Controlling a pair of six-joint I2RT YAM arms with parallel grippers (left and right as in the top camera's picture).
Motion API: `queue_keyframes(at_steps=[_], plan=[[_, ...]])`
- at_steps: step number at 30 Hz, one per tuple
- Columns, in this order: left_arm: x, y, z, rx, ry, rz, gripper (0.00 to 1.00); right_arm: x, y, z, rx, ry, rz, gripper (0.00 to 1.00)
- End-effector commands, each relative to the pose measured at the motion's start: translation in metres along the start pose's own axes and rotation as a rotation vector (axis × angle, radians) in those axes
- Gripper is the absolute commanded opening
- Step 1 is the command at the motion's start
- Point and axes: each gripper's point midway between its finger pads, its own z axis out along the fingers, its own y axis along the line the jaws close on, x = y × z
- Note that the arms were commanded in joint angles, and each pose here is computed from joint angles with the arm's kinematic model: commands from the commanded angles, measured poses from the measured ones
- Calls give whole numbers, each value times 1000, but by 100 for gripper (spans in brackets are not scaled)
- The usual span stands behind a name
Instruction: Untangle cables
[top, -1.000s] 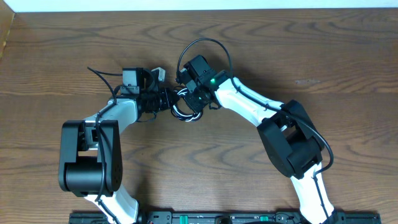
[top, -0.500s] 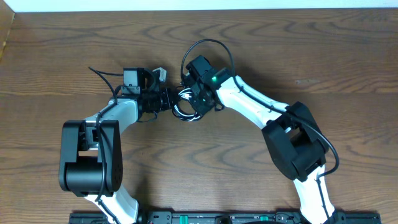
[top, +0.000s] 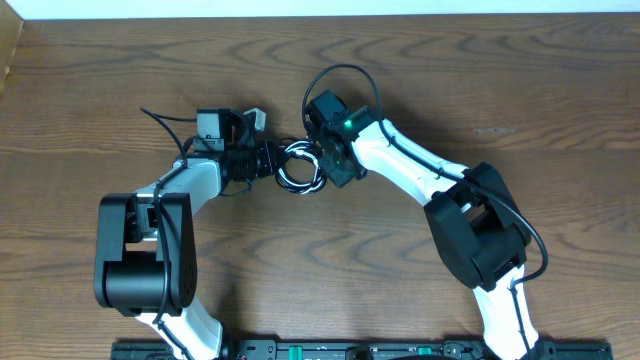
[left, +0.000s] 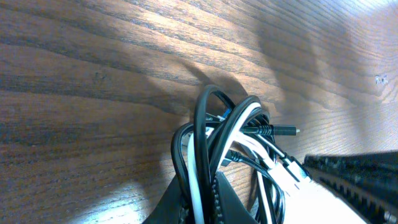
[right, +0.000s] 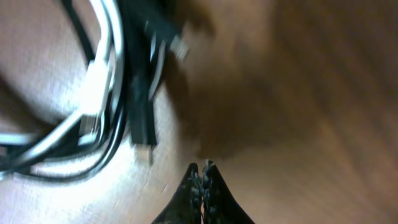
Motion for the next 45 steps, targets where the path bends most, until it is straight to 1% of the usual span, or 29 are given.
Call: queue_keyframes(at_steps=[1,2,4,5,9,14,19,23,30,35,39,41,45], plan=[[-11,-3,-6,-6,-31,17,8,-11,8,-11,-39,-47,7,1],[-11,-3,-6,-6,-31,17,8,-14,15,-15,-78,-54,4,2],[-11,-3,-6,-6,-31,18,8,-18,23,-23,-123,-62,3,7],[-11,-3,-6,-6,-31,18,8,-21,25,-30,-139,-69,2,13],[-11,-3,-6,-6,-31,18,8,-39,26,-51,-142,-117,-5,22],[-11,-3,-6,-6,-31,18,8,-51,47,-57,-202,-172,-115,29],[-11,-3,-6,-6,-31,18,8,-49,62,-44,-225,-177,-164,29],[-11,-3,-6,-6,-31,18,8,-53,67,-21,-219,-184,-215,28],[-11,-3,-6,-6,-31,18,7,-57,68,18,-208,-183,-215,28],[-11,-3,-6,-6,-31,17,8,-54,56,37,-134,-160,-209,29],[-11,-3,-6,-6,-31,18,8,-54,53,39,-115,-158,-208,29],[-11,-3,-6,-6,-32,17,8,-57,53,38,-115,-168,-207,24],[-11,-3,-6,-6,-32,18,8,-71,53,19,-114,-218,-209,25]])
